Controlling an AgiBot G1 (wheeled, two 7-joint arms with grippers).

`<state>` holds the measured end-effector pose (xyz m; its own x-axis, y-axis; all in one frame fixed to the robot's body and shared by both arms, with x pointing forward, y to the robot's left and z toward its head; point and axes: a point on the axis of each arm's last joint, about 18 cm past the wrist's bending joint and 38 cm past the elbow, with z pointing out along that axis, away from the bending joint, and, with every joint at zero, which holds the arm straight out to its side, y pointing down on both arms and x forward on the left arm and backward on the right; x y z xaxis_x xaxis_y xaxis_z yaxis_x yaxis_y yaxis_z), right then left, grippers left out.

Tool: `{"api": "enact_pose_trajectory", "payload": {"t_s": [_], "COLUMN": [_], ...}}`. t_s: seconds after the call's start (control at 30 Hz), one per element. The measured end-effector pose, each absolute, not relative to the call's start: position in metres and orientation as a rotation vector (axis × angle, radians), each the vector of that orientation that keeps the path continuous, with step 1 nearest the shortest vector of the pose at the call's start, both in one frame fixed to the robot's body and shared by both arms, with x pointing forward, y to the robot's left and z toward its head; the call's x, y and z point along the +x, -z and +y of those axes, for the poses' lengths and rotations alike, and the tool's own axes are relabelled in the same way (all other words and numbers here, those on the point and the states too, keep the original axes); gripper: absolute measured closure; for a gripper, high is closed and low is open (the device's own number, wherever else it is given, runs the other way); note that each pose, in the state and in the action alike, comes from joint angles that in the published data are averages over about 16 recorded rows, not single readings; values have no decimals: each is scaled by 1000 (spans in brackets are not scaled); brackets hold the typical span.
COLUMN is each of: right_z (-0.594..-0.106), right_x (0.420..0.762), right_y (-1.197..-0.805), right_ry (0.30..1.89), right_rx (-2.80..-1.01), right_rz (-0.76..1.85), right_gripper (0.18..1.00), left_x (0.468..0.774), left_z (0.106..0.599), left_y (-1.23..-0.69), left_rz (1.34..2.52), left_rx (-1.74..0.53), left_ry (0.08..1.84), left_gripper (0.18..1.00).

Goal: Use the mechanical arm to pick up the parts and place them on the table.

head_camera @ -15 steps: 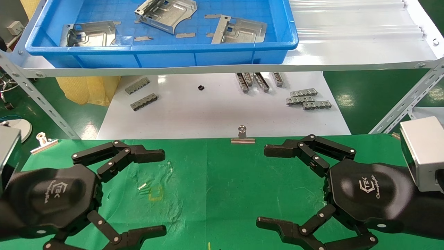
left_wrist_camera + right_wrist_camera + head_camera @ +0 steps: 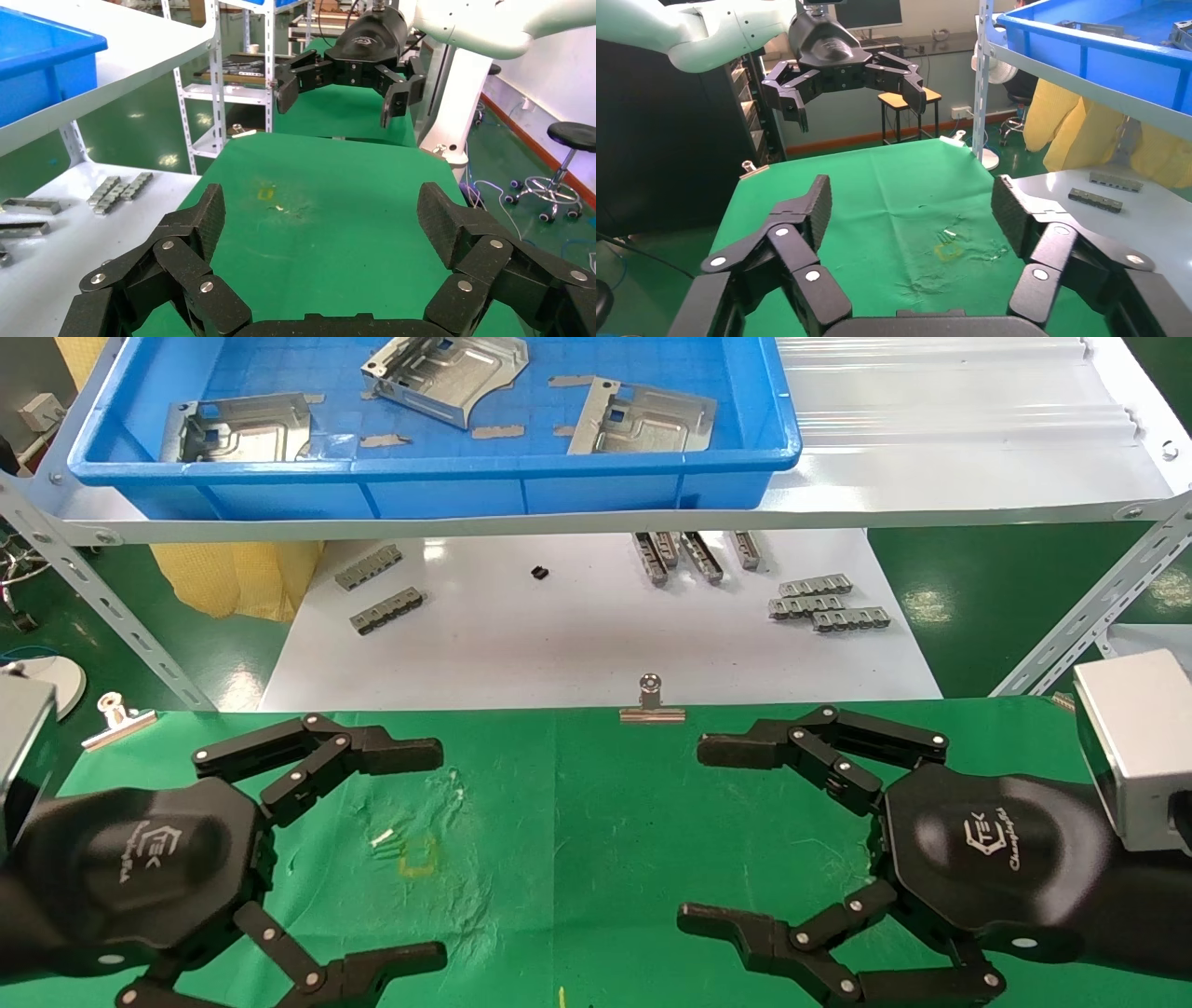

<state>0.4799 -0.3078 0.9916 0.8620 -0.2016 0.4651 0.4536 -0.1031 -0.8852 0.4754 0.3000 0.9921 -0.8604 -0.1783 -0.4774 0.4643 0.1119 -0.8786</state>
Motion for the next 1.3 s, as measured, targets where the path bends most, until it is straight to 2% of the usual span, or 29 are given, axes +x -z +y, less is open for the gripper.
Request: {"api": "enact_pose_trajectory", "payload": {"t_s": [0.2,0.73,0.93,1.13,1.3], "right_z": [-308,-308,-308,-308,-308], "right_x": [480,480,480,480,480], "right_y": [-992,-992,-992,-992,-992], "right_ry": [558,558,558,558,558], "right_rx": [-1583,-1583,-1583,-1583,-1583], "right_rz": [-203,-203,-203,-203,-203], "right_gripper": [367,740,853,931,965], "left_x": [475,475,478,497,531], "left_z": [300,300,300,300,298], "left_y": [-992,-992,-1002,-1033,-1075], "left_rz": [1924,1924,1901,1825,1732], "left_rx": [277,277,280,264,205], "left_ry": [1799,1799,1785,1749,1701], "left_gripper": [183,183,183,183,183]}}
